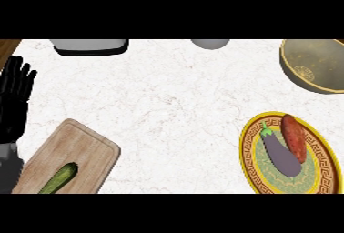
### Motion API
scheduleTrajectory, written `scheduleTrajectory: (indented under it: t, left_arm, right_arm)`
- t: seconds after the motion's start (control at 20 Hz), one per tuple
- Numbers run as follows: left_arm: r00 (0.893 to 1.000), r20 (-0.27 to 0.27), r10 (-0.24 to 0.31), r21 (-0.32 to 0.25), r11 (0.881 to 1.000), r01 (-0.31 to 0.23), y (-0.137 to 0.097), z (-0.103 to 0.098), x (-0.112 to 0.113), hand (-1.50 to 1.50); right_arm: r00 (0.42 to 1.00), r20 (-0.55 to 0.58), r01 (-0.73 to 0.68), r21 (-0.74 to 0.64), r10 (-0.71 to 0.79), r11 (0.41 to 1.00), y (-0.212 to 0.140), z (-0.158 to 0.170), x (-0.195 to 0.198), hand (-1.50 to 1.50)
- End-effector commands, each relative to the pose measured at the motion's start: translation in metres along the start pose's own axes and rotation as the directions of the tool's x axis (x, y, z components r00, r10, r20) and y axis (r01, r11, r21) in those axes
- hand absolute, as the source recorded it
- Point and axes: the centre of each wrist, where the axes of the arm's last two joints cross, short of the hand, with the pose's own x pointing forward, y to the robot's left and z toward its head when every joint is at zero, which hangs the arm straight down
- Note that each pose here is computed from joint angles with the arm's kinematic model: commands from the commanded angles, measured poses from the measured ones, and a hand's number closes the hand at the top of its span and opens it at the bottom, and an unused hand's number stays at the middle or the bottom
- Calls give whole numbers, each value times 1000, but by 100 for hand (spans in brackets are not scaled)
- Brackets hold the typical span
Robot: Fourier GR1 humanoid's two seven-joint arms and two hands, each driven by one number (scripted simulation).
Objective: Pick the sweet potato from the plate and place it in the bowl
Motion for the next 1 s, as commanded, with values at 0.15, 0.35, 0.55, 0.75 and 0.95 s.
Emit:
scheduleTrajectory:
  t: [0.15, 0.35, 0.55, 0.75, 0.95]
  left_arm:
    - [1000, -1, 10, -31, 999, -10, -8, 1, 0, 0]
    - [1000, 17, 18, -38, 999, -17, -25, -12, -13, 0]
    - [1000, 10, 3, -37, 999, -3, -5, -10, -7, 0]
    - [1000, -6, 8, -28, 1000, -8, -6, -6, -17, 0]
    - [1000, 5, 16, -34, 999, -16, -21, 2, -17, 0]
  right_arm:
    - [995, -87, -39, 90, 47, 995, 2, 4, -8, -150]
    - [994, -105, -18, 88, 28, 996, 8, -14, -20, -150]
    - [993, -108, -28, 124, 41, 992, 42, -22, -37, -150]
    - [993, -115, -7, 130, 22, 992, 51, -27, -43, -150]
    - [986, -162, -7, 118, 26, 993, 66, -56, -52, -150]
